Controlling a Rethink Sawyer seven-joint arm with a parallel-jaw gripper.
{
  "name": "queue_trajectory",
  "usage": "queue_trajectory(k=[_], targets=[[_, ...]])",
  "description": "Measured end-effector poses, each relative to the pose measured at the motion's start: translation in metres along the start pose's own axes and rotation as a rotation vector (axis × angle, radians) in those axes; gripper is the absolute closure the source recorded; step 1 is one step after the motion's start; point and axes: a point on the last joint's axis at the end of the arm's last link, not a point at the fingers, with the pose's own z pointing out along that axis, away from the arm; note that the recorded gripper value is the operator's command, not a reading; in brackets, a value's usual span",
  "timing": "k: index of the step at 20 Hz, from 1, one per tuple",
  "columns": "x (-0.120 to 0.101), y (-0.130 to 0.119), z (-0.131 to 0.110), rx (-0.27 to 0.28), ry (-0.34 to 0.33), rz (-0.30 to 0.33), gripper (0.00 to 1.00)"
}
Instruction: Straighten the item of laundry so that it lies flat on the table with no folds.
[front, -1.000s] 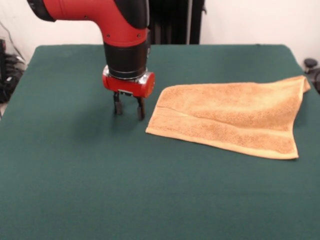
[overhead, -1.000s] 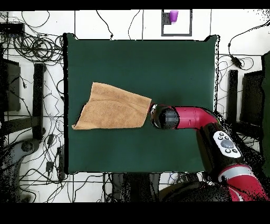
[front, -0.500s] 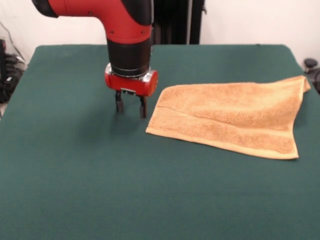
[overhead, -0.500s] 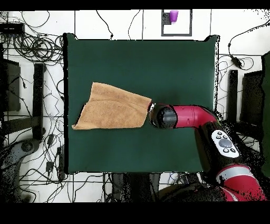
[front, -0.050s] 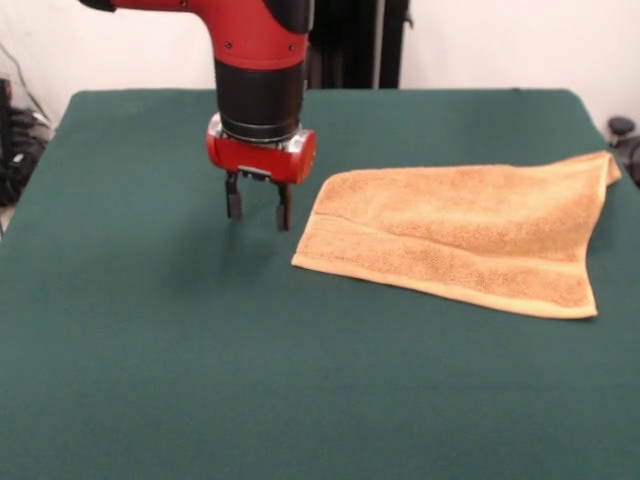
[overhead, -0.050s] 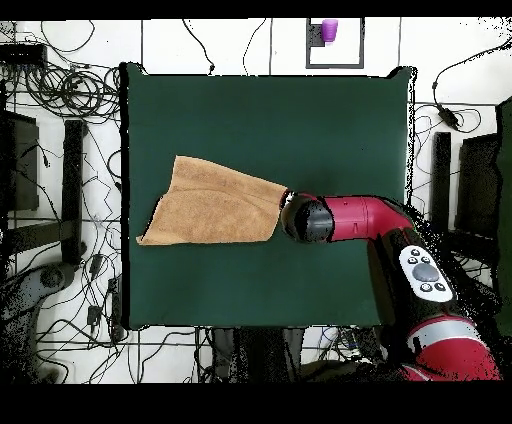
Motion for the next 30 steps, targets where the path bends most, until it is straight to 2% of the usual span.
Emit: queue_trajectory(k=[10,25,30], targets=[[0.003,0.003,0.001,0.005,0.002,-0.011,0.0],[0.025,-0.043,0.016,-0.036,0.071,0.084,0.0],[0.029,-0.035,0.019,-0.039,0.077,0.07,0.0]])
